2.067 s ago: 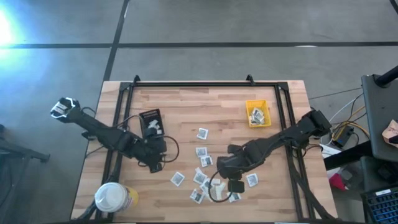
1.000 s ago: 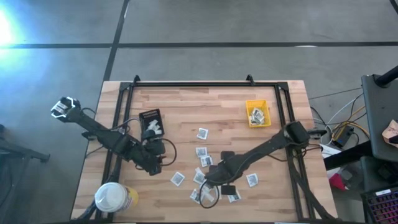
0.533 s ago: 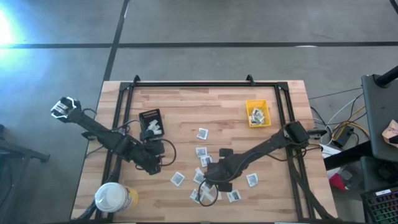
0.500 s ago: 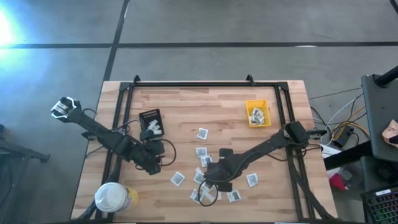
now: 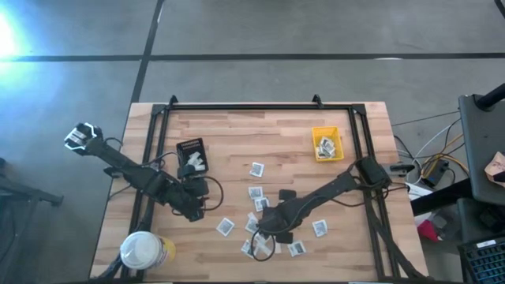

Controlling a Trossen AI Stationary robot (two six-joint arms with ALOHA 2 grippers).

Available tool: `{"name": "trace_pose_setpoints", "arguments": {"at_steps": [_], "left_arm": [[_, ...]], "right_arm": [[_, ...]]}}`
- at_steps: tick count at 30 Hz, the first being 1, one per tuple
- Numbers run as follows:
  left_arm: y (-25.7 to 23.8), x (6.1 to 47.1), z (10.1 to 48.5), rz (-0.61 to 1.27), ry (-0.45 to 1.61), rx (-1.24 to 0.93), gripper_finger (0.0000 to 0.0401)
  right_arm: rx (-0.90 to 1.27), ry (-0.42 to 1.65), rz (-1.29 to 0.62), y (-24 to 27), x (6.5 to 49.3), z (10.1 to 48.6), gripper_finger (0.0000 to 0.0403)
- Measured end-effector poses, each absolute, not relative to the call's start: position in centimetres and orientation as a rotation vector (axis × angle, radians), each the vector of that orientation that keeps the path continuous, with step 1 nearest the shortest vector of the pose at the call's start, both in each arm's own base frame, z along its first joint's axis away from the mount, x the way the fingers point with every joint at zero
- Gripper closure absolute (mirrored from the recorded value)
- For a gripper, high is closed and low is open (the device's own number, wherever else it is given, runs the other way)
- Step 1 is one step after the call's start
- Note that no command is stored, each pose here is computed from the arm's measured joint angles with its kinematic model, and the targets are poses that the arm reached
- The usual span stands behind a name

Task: Pick & Place First Aid Supplies
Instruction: Put the black pad into the yellow bin

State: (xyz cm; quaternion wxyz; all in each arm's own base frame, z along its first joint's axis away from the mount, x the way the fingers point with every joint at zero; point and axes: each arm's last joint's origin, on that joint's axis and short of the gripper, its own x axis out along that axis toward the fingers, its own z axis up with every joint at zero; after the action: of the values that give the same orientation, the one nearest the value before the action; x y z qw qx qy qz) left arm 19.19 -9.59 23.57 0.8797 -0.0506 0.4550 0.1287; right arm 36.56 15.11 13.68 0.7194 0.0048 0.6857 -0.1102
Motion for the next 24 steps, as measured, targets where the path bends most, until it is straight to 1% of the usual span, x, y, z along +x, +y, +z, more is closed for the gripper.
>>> {"name": "trace_pose_setpoints", "arguments": {"at_steps": [5,12,16,19,24], "left_arm": [[-9.6,19.2,23.6,0.268,0.948,-0.106,0.0231],[-9.6,19.2,23.5,0.271,0.949,-0.108,0.0231],[-9.5,19.1,23.2,0.275,0.956,-0.107,0.0231],[-9.5,19.1,23.2,0.279,0.954,-0.115,0.0231],[-9.5,19.1,23.2,0.281,0.954,-0.120,0.0231]], "right_arm": [[0.020,1.531,-0.255,14.6,36.6,13.2,0.0318],[0.032,1.533,-0.266,14.4,36.6,13.2,0.0365],[0.027,1.531,-0.272,14.4,36.6,13.3,0.0384],[0.027,1.524,-0.272,14.4,36.5,13.6,0.0393],[0.023,1.512,-0.280,14.1,36.2,14.5,0.0395]]}}
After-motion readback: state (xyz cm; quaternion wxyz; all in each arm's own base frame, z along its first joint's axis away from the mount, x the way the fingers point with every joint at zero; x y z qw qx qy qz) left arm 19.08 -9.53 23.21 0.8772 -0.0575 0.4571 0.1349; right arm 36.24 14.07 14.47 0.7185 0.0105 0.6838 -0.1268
